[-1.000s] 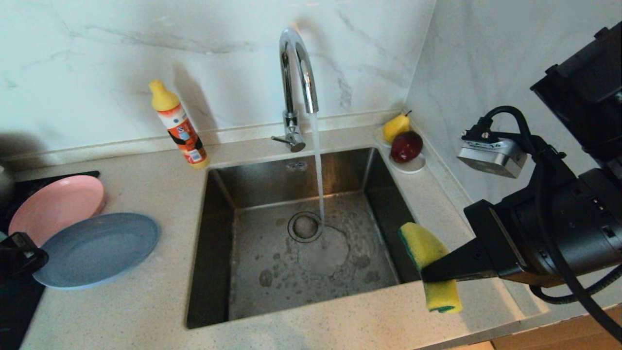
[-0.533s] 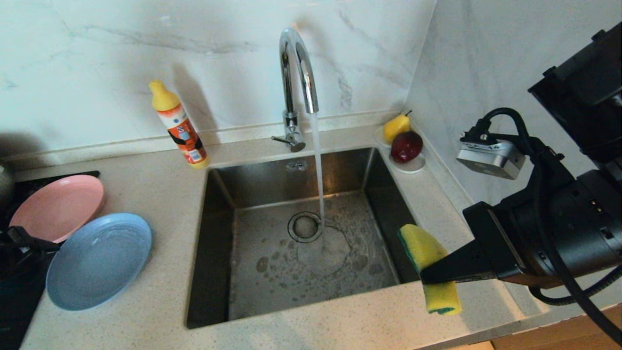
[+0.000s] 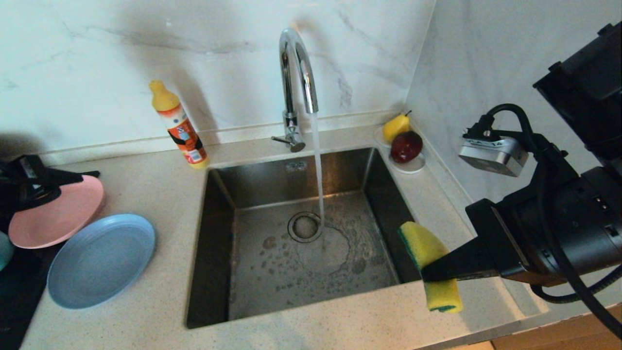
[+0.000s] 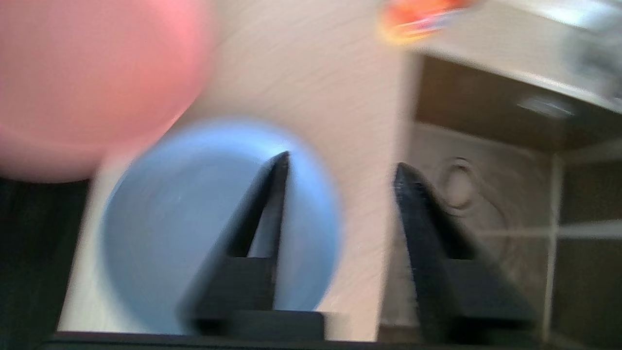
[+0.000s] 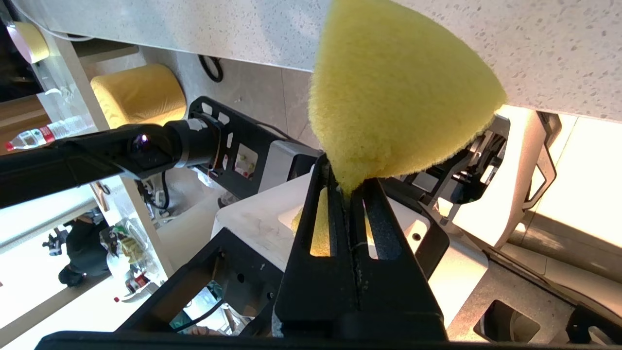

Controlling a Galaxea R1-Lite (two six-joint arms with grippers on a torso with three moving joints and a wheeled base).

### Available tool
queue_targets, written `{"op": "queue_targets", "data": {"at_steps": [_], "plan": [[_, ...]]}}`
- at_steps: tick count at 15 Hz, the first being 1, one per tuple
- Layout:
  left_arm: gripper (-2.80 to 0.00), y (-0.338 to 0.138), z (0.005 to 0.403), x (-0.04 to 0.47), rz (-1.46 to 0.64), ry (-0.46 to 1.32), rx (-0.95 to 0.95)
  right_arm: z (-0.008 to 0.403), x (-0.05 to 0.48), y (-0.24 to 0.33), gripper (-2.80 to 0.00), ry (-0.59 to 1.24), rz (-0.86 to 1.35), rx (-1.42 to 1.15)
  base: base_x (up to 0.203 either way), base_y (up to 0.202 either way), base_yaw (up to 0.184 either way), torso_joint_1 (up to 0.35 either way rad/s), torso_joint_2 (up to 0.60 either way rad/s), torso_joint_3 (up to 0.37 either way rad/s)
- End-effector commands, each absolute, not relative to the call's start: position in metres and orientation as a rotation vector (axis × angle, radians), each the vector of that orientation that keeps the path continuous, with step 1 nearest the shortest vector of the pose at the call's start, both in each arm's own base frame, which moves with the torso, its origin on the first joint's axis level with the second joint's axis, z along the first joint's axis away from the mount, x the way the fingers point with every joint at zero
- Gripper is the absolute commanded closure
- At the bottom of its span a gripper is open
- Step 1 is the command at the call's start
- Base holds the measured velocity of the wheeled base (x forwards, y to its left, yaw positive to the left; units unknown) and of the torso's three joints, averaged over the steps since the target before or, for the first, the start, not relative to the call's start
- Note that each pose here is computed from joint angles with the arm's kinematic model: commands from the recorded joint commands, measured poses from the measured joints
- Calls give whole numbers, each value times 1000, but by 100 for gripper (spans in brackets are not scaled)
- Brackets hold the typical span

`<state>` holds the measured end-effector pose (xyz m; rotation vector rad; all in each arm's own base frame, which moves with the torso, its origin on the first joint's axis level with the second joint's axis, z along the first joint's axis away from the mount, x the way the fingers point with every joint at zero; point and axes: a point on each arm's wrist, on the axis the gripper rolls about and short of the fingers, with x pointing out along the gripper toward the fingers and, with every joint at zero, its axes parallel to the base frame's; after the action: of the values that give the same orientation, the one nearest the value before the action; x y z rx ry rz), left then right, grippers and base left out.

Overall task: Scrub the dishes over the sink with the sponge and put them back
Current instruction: Put down the sponge

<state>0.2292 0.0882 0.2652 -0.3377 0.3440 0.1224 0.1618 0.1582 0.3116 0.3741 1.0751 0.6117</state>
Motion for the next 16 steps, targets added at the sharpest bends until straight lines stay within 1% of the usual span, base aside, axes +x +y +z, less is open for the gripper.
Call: {"op": "queue_targets", "data": {"at_steps": [1, 3, 5, 6, 9, 10, 12, 15, 16], "plan": [[0, 58, 276, 254, -33, 321, -191, 311, 161, 157, 0, 1082, 606, 376, 0, 0, 0, 0, 0, 0], [0, 27, 282, 270, -152, 236, -43, 311, 160, 156, 0, 1078, 602, 376, 0, 0, 0, 0, 0, 0], [0, -5, 289, 267, -220, 104, 29, 313, 158, 154, 0, 1071, 604, 380, 0, 0, 0, 0, 0, 0], [0, -12, 289, 253, -230, 68, 41, 313, 157, 153, 0, 1070, 604, 378, 0, 0, 0, 0, 0, 0], [0, -17, 297, 175, -240, -78, 75, 313, 158, 150, 0, 1066, 595, 384, 0, 0, 0, 0, 0, 0], [0, -15, 299, 148, -210, -133, 85, 313, 158, 150, 0, 1066, 593, 385, 0, 0, 0, 0, 0, 0], [0, -8, 299, 102, -49, -208, 81, 312, 158, 149, 0, 1067, 591, 385, 0, 0, 0, 0, 0, 0], [0, 1, 278, 39, 129, -259, 59, 311, 159, 150, 0, 1073, 588, 383, 0, 0, 0, 0, 0, 0], [0, 4, 265, 21, 184, -244, 55, 311, 159, 150, 0, 1073, 588, 383, 0, 0, 0, 0, 0, 0]]}}
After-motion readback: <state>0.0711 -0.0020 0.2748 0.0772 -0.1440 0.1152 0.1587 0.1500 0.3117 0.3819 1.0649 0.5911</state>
